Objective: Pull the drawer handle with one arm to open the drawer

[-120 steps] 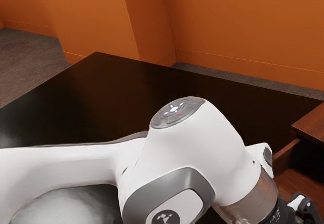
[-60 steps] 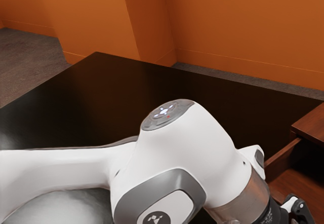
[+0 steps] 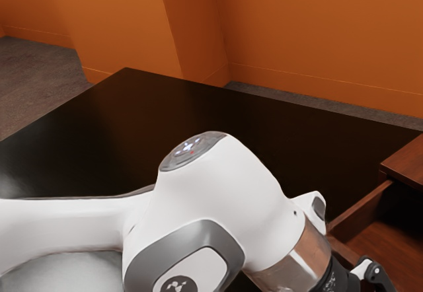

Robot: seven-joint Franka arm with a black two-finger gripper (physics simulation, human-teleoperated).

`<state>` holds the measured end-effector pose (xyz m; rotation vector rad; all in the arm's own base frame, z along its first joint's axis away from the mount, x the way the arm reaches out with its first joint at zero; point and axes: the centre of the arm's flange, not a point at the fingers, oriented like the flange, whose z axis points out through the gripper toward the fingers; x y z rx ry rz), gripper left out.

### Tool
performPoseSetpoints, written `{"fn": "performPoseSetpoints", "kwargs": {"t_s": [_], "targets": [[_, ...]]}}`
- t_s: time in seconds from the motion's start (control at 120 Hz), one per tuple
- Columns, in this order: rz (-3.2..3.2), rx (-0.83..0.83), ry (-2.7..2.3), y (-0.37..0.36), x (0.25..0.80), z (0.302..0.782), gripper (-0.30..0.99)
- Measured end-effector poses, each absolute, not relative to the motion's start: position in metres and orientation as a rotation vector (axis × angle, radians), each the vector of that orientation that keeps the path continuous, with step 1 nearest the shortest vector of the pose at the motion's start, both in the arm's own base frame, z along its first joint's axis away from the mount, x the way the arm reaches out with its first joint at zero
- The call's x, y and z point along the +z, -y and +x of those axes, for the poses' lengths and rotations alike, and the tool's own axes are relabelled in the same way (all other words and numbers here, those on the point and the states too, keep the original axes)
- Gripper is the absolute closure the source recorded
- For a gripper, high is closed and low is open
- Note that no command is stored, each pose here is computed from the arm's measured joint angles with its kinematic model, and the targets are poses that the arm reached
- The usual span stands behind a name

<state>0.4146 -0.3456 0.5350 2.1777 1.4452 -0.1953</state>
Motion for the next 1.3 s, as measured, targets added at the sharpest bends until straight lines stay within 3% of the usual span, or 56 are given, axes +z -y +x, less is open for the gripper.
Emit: {"fn": "performPoseSetpoints", "kwargs": {"t_s": [0.542,0.733,0.867,0.942,1.033,1.142,1.3], "targets": [[2.153,-0.218,-1.449,0.334,0.537,0.404,0.44],[2.084,-0.200,-1.538,0.302,0.534,0.428,0.45],[2.070,-0.171,-1.546,0.290,0.541,0.435,0.27],[2.129,-0.074,-1.475,0.285,0.574,0.432,0.19],[2.219,0.146,-1.346,0.288,0.671,0.425,0.12],[2.235,0.220,-1.412,0.248,0.742,0.426,0.07],[2.347,0.248,-1.653,0.207,0.735,0.431,0.03]]}}
